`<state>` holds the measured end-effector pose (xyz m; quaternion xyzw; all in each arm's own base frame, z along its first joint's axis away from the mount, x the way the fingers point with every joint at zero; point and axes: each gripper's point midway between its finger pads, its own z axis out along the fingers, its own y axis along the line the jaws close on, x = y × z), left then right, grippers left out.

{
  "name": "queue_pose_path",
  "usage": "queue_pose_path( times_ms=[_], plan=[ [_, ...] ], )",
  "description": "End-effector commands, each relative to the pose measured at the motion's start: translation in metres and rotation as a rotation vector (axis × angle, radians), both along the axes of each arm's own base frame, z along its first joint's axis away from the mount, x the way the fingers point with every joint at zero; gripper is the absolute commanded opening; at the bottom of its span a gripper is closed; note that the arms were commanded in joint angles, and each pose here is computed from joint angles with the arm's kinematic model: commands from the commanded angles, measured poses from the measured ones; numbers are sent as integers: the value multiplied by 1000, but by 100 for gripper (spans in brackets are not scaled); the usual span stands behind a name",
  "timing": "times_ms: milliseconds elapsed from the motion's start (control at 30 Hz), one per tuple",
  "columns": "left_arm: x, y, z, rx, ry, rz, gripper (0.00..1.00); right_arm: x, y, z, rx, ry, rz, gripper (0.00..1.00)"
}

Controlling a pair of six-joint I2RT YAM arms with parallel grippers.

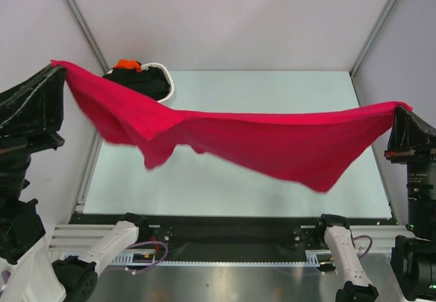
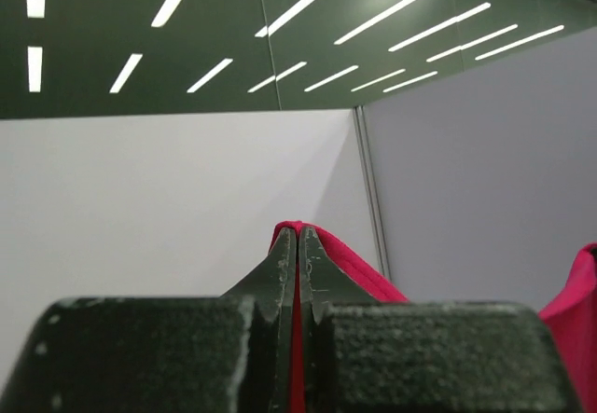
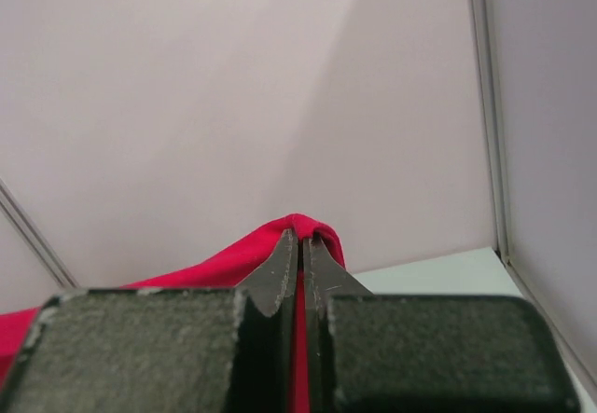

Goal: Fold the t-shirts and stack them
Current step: Flatten the tshirt out

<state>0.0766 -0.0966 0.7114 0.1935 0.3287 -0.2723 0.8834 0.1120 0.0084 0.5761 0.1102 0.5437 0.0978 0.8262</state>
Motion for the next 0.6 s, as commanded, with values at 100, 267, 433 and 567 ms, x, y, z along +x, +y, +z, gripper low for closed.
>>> queue_pose_path(
  times_ms=[100,267,433,567],
  plan=[
    [37,-9,2,-48,46,-34,1,44,-13,-29,6,136,-29,0],
    [132,-34,-56,-4,218,-10,0,96,-12,-70,57,251,6,0],
    [228,-56,-145,83,392,53,0,152,-11,-136,97,389,48,0],
    [311,-77,-257,191,593,85,0,204,-25,-204,104,487,9,0]
  ],
)
